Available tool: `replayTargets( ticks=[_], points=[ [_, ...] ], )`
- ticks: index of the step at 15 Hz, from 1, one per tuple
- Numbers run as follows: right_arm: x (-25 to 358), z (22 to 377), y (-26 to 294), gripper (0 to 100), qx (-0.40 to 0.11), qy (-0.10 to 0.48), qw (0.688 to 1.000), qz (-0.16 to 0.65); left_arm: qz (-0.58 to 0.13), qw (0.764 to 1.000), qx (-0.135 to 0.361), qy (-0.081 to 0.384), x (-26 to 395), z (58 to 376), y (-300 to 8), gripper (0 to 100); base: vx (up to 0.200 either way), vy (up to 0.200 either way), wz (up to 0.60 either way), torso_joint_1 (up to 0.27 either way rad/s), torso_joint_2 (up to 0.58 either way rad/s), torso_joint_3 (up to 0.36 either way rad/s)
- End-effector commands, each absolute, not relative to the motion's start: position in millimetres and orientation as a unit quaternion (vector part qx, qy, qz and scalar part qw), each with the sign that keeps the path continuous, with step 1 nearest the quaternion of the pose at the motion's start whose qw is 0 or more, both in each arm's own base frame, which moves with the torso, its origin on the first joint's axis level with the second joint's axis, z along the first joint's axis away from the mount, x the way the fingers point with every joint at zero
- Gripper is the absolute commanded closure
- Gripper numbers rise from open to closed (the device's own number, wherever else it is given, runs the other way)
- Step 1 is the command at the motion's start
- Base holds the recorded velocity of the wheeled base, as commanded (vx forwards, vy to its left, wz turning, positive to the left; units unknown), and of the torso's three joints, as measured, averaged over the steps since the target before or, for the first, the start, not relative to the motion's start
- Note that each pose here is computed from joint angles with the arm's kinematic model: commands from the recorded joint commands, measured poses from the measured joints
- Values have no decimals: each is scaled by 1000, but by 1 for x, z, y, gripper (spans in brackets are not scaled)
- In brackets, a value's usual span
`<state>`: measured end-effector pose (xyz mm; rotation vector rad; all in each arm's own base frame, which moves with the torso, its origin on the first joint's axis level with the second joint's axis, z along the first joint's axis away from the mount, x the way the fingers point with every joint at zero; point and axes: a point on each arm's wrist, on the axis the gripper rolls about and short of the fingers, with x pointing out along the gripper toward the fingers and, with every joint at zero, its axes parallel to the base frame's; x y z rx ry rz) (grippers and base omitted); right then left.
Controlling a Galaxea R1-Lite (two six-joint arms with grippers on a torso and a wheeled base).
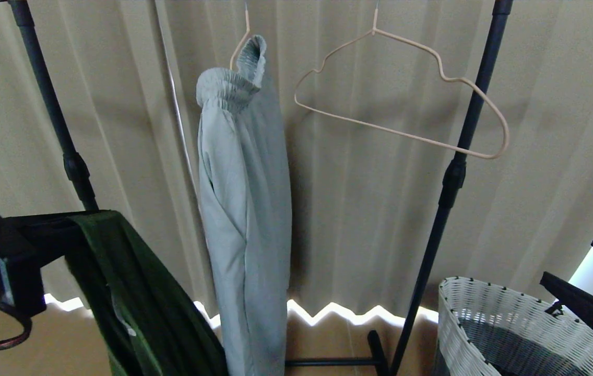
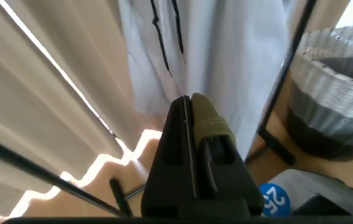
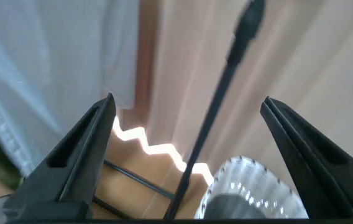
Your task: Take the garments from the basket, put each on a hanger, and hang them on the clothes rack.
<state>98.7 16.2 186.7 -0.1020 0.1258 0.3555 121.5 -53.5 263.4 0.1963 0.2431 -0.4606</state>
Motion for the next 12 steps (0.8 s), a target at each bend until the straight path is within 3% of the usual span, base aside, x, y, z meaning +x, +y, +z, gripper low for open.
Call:
replayTargets(
  ticks=[1, 4, 9, 12],
  points=[
    [98, 186, 14, 0, -51, 63, 982, 168, -191, 972, 89, 102, 105, 263, -37, 100, 0, 0, 0, 0, 0, 0],
    [95, 184, 14, 0, -82, 57, 981, 166, -179, 976, 86, 85, 98, 260, -32, 100, 0, 0, 0, 0, 0, 0],
    [93, 187, 14, 0, -93, 45, 980, 168, -180, 978, 85, 66, 99, 252, -33, 100, 0, 0, 0, 4, -12, -5],
    [94, 185, 14, 0, -92, 51, 980, 169, -180, 977, 93, 60, 94, 249, -31, 100, 0, 0, 0, 58, -232, -232]
  ],
)
